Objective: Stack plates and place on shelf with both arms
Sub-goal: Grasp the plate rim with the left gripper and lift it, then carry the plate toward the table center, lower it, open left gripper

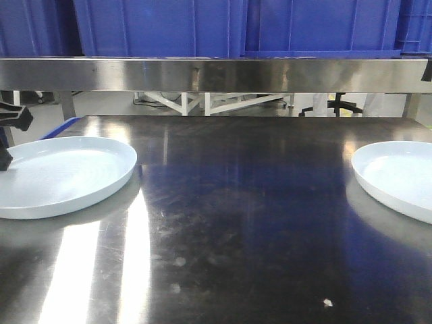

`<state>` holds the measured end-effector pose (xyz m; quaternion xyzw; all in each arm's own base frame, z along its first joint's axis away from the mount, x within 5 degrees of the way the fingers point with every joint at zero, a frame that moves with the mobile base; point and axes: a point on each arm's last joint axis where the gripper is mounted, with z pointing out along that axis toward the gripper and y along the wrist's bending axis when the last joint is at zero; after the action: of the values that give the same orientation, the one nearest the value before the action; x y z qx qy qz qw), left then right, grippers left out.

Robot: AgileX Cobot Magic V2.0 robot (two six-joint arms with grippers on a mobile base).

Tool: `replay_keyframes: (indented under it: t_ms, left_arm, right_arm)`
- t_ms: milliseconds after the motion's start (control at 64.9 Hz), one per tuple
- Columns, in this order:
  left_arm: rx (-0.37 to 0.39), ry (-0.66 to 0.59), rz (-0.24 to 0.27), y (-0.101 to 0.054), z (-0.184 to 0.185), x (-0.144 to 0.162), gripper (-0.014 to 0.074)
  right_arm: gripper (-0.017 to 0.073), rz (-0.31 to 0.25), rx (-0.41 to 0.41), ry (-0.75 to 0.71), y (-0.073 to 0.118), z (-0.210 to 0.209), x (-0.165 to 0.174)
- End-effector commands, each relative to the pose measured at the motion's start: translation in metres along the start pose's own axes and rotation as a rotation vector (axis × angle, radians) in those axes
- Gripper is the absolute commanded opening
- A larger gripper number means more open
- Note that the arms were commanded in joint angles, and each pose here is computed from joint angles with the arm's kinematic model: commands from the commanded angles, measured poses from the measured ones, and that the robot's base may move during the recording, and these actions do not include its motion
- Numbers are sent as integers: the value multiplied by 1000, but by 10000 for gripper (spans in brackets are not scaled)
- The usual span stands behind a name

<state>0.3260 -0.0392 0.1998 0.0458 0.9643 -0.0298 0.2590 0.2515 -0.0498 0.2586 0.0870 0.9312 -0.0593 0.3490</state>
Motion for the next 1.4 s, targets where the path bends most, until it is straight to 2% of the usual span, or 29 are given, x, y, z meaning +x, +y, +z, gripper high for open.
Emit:
replay_keyframes:
  t_ms: [0,324,478,571,848,1126,1249,1388]
  left_arm:
    - [7,-131,-9,-2,-31,-22,94]
    - [86,-269,-79,-10,-97,-57,94]
    - [117,-304,-39,-25,-110,-67,94]
    - [148,-322,-8,-40,-112,-68,94]
    - [294,-367,66,-100,-109,-65,94]
    - [391,-323,157,-159,-89,-63,94]
    - [414,-308,187,-178,-81,-64,94]
    - [423,-292,196,-189,-69,-66,94]
  right_arm:
    - [498,-17,8,-109,-3,-11,-17]
    - [498,-17,8,-109,-3,-11,-17]
    - [498,-17,8,-109,-3,-11,-17]
    - [498,-17,8,-109,-3,-11,-17]
    - [498,-17,9,-108,-3,-11,-17]
    - [498,-17,9,-105,-3,-11,-17]
    - [498,-17,9,-102,-3,-11,-17]
    - [498,-17,9,-101,-3,-11,-17]
